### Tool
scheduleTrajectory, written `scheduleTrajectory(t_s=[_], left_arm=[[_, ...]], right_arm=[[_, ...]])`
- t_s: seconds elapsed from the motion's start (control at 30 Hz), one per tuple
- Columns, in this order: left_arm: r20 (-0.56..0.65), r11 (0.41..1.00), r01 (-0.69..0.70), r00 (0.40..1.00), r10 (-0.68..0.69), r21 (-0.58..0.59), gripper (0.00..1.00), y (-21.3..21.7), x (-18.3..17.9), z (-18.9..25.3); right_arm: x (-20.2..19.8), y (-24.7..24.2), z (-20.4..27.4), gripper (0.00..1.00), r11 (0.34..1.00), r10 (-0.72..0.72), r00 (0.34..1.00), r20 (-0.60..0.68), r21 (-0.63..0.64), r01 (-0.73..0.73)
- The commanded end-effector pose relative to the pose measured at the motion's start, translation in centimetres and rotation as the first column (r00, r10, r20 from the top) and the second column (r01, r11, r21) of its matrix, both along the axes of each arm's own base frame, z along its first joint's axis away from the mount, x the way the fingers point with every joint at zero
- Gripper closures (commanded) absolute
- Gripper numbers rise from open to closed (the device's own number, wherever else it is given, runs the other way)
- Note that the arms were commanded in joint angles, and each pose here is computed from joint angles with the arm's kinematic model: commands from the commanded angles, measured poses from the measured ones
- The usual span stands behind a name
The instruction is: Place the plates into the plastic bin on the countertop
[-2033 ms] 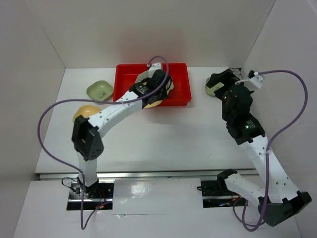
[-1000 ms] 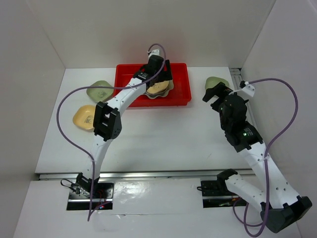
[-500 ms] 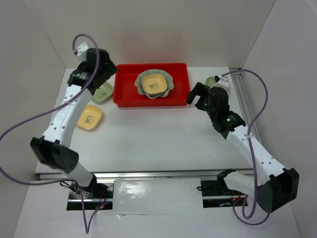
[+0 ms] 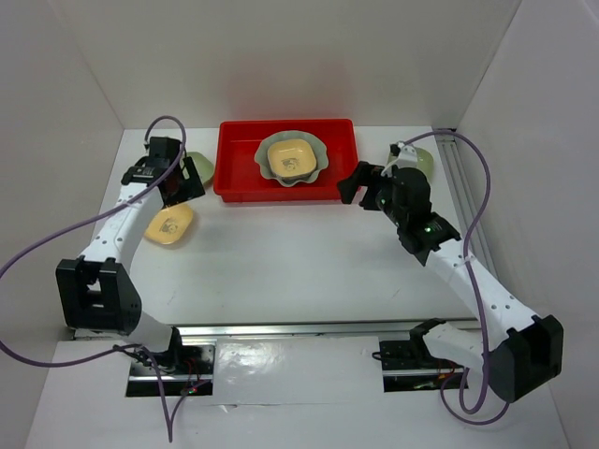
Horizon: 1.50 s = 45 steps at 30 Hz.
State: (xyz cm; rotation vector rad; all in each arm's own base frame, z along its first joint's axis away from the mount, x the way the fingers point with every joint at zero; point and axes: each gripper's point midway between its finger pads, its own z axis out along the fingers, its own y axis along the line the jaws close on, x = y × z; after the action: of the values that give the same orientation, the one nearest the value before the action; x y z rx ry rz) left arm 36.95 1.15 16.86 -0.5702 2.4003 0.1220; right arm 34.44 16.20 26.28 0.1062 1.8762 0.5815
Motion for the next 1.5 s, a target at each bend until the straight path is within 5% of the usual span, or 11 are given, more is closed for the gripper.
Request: scheduleTrajectory(t_s=[0.0, 0.27, 0.57, 0.67, 0.73, 0.83, 0.93, 1.23, 1.33, 1.47], left_arm=[[0.029, 0.995, 0.097, 0.995, -0.098, 0.034, 0.00, 0.4, 1.8, 0.2], [-0.132, 0.996, 0.085, 0.988, -0.084, 0.002, 0.01, 1.8, 2.7, -8.8], [-0.220, 1.000, -0.002, 0.975, -0.001, -0.012, 0.11, 3.6, 2.0, -12.9], [-0.226, 0.998, -0.034, 0.974, 0.022, -0.052, 0.34, 3.9, 1.9, -13.1], [-0.242, 0.998, -0.053, 0.970, 0.041, -0.046, 0.72, 4.1, 1.4, -13.4], [-0.296, 0.999, -0.044, 0.955, 0.033, -0.029, 0.79, 4.3, 0.6, -15.2], [-0.354, 0.998, -0.063, 0.934, 0.054, -0.015, 1.00, 4.5, -0.2, -16.0], [-0.330, 0.975, -0.195, 0.918, 0.219, 0.106, 1.00, 7.2, -0.3, -10.3], [-0.183, 0.966, -0.232, 0.951, 0.250, 0.117, 1.00, 7.4, 1.0, -4.0], [0.013, 0.995, -0.086, 0.996, 0.087, -0.041, 1.00, 2.7, 4.0, 3.9]], right_arm=[[-0.2, 0.9, 2.1, 0.00, 0.998, 0.051, 0.995, 0.088, 0.021, -0.053], [-1.4, 0.5, 2.6, 0.00, 0.997, 0.071, 0.991, 0.114, 0.026, -0.075], [-1.5, -0.2, 2.8, 0.00, 0.998, 0.051, 0.992, 0.118, 0.015, -0.053], [-1.6, -0.3, 3.5, 0.00, 0.998, 0.050, 0.989, 0.138, 0.023, -0.054], [-1.6, -0.2, 3.9, 0.00, 0.998, 0.050, 0.988, 0.146, 0.026, -0.054], [-1.5, -0.2, 3.8, 0.00, 0.998, 0.050, 0.989, 0.137, 0.022, -0.054], [-1.7, -0.3, 3.8, 0.00, 0.998, 0.050, 0.990, 0.135, 0.022, -0.054], [-2.0, -1.0, 5.1, 0.00, 0.999, 0.021, 0.989, 0.148, 0.023, -0.025], [-1.2, -2.3, 4.4, 0.00, 0.999, -0.053, 0.992, 0.116, -0.002, 0.054], [0.4, -3.7, 1.7, 0.00, 0.993, -0.118, 0.992, 0.049, -0.002, 0.118]])
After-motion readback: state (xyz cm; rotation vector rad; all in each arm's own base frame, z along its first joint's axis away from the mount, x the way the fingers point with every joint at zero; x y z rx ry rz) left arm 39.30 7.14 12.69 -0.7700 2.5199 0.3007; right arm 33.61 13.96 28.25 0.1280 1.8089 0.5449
